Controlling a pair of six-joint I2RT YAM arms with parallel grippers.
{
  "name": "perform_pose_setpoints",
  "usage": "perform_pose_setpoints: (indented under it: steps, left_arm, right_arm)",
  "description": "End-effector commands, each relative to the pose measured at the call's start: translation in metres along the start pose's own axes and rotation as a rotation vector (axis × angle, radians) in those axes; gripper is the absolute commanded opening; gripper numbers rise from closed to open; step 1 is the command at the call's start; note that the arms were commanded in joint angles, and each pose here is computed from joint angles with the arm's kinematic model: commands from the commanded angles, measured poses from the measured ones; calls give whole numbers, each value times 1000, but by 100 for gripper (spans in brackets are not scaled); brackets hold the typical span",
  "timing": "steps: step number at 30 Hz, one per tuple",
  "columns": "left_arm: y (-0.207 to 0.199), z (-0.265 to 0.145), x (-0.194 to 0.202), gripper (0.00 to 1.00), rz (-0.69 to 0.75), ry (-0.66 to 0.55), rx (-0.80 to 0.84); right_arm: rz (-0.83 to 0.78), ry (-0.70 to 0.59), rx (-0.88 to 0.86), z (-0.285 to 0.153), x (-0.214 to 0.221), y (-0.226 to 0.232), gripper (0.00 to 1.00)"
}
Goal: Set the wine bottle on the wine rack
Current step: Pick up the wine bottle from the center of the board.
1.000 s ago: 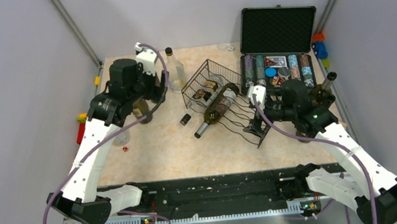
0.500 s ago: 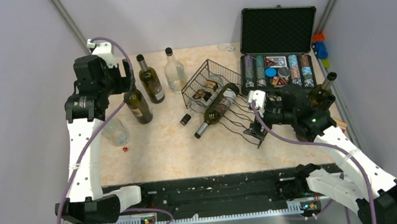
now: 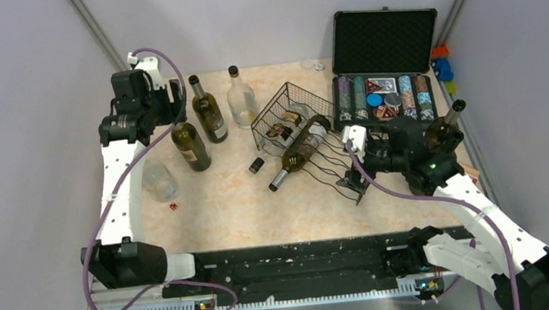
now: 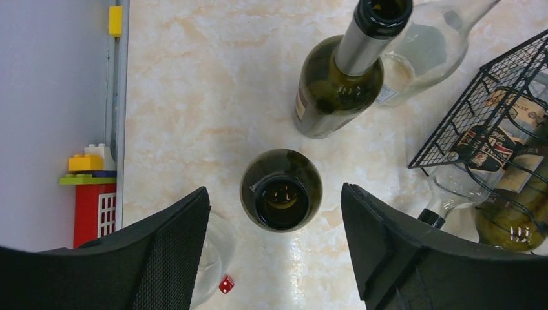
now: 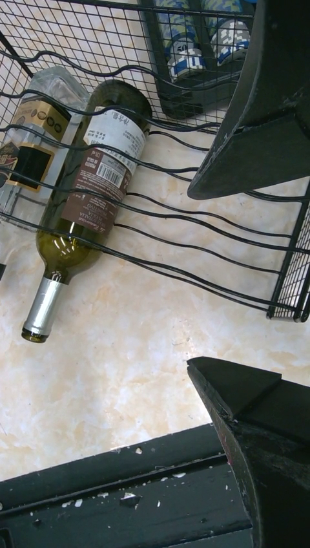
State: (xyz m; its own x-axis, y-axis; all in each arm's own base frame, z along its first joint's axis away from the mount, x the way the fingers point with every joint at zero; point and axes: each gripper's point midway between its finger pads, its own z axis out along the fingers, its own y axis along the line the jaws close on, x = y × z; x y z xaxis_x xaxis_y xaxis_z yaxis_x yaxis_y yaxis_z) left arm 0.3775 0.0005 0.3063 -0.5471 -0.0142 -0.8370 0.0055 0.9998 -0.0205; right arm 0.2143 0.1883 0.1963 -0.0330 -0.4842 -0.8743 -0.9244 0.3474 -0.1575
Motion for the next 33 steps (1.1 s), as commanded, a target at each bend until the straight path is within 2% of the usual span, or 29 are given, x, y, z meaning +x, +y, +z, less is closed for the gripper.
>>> perform_pose_setpoints:
  steps: [1, 12, 22, 33]
  left_arm:
    - [8, 9, -9, 76, -14, -51, -13]
    - [5, 32, 11, 65, -31, 10, 37]
    - [4, 36, 19, 55, -30, 18, 44]
    - [1, 29, 13, 30, -27, -2, 62]
  right_arm:
    - [-27, -19, -18, 3, -4, 2, 94]
    - [-22, -4, -23, 4, 0, 2, 94]
    - [-22, 1, -27, 4, 2, 4, 94]
    - [-17, 2, -42, 5, 3, 6, 94]
